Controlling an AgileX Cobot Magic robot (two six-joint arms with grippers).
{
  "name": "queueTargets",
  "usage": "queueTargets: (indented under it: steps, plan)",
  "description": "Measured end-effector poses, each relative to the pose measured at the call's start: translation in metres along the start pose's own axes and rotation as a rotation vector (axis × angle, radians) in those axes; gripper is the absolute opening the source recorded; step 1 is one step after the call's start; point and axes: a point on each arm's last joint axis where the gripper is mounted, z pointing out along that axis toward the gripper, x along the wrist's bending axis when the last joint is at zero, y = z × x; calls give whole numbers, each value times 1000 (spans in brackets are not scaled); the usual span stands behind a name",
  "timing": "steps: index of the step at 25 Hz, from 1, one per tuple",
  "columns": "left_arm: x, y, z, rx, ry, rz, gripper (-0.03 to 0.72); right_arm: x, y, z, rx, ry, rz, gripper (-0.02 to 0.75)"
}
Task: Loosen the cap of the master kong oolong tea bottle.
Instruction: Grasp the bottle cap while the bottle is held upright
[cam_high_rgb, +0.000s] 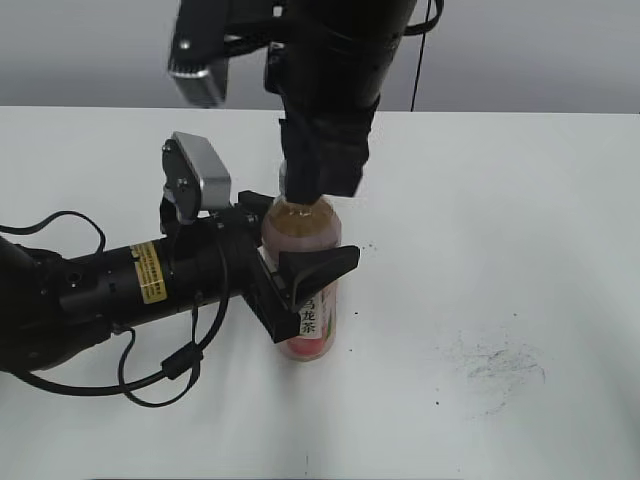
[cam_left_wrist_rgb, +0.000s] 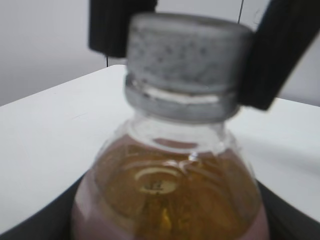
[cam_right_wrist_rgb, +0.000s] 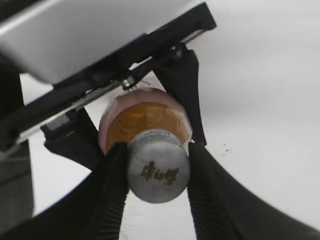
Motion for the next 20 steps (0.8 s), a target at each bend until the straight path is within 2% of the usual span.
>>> queueTargets:
  steps: [5, 13, 17, 20]
  plan:
    - [0, 0, 0, 1, -3, 4, 445, 0, 0, -1, -1, -2, -546, 276]
    - [0, 0, 0, 1, -4, 8, 445, 0, 2, -1, -19, -9, -1298, 278]
    - [0, 0, 0, 1, -4, 8, 445, 0, 2, -2, -19, -11, -1379, 278]
    - [0, 0, 0, 1, -4, 6, 445, 0, 2, -1, -17, -10, -1267, 279]
